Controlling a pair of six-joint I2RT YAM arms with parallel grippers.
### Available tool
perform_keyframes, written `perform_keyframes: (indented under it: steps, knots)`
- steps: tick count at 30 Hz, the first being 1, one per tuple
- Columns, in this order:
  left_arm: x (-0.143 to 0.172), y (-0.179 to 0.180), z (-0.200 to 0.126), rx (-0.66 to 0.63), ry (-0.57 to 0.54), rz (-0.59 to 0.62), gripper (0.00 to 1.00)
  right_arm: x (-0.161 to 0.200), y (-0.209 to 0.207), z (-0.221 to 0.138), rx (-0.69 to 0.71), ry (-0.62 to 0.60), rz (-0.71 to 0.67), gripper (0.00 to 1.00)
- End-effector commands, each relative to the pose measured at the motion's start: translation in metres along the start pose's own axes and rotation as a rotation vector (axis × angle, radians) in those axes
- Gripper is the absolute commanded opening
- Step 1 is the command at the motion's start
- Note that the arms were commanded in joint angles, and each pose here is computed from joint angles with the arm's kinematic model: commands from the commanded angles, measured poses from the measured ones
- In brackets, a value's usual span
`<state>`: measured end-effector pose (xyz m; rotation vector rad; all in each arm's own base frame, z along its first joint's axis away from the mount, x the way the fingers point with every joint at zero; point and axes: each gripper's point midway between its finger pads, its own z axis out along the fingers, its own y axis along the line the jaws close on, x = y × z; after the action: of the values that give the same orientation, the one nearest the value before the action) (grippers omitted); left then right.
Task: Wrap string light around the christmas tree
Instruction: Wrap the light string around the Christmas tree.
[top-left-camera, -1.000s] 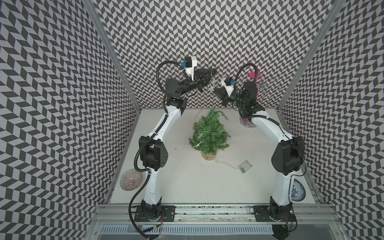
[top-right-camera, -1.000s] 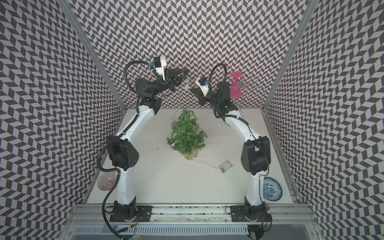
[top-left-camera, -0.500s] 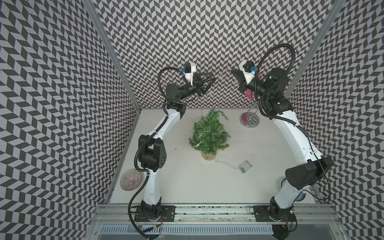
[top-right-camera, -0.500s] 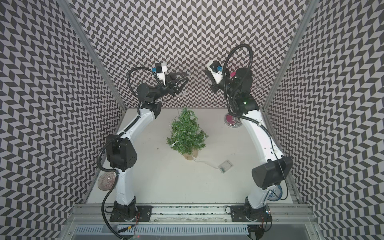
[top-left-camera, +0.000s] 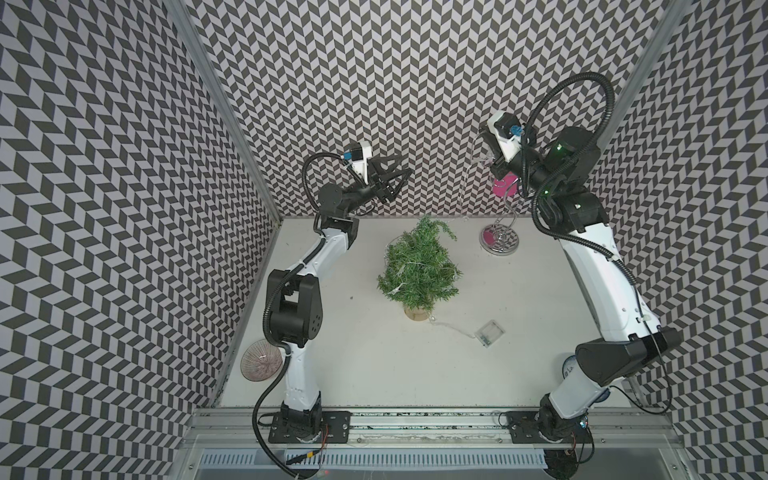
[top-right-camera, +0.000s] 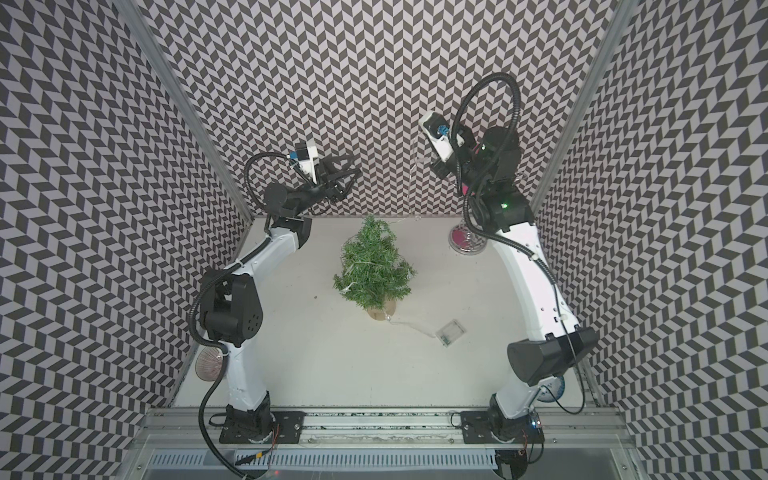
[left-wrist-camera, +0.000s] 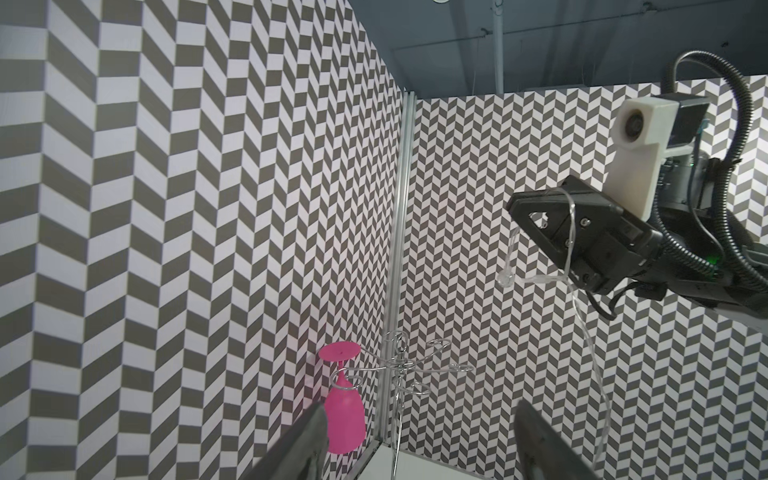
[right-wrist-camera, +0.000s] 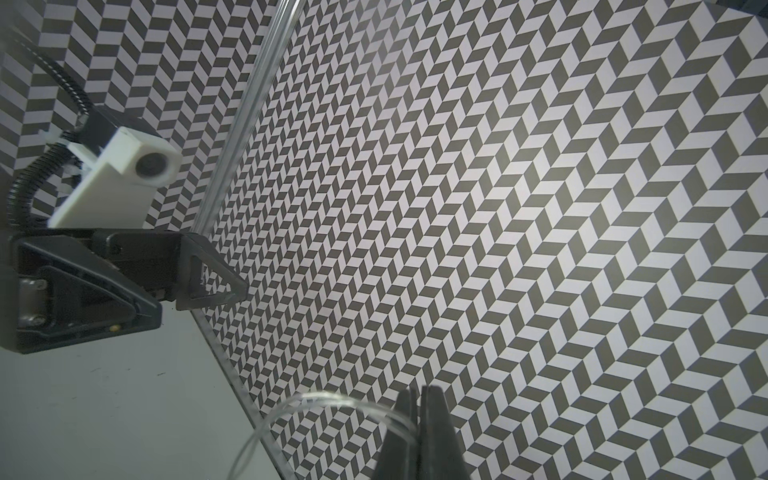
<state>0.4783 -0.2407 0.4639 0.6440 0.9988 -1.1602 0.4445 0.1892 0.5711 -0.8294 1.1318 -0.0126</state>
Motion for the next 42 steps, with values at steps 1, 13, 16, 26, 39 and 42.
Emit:
perform_keyframes:
  steps: [1, 13, 16, 26, 39, 42]
  knots:
    - [-0.038, -0.019, -0.008, 0.016, -0.079, 0.077, 0.72, -0.045, -0.024, -0.032, 0.094, -0.064, -0.069, 0.0]
    - [-0.067, -0.035, -0.035, -0.018, -0.093, 0.128, 0.72, -0.101, -0.047, -0.101, 0.219, -0.104, -0.155, 0.0]
    - [-0.071, -0.04, -0.042, -0.023, -0.093, 0.135, 0.72, -0.103, -0.047, -0.109, 0.223, -0.103, -0.158, 0.0]
    - [-0.075, -0.052, -0.055, -0.04, -0.065, 0.144, 0.72, -0.086, -0.021, -0.122, 0.148, -0.069, -0.105, 0.0]
    - [-0.088, -0.079, -0.069, -0.048, -0.054, 0.148, 0.72, -0.127, 0.013, -0.17, 0.034, -0.222, -0.138, 0.0]
    - [-0.092, -0.087, -0.071, -0.056, -0.045, 0.165, 0.72, -0.13, 0.027, -0.18, -0.016, -0.254, -0.158, 0.0]
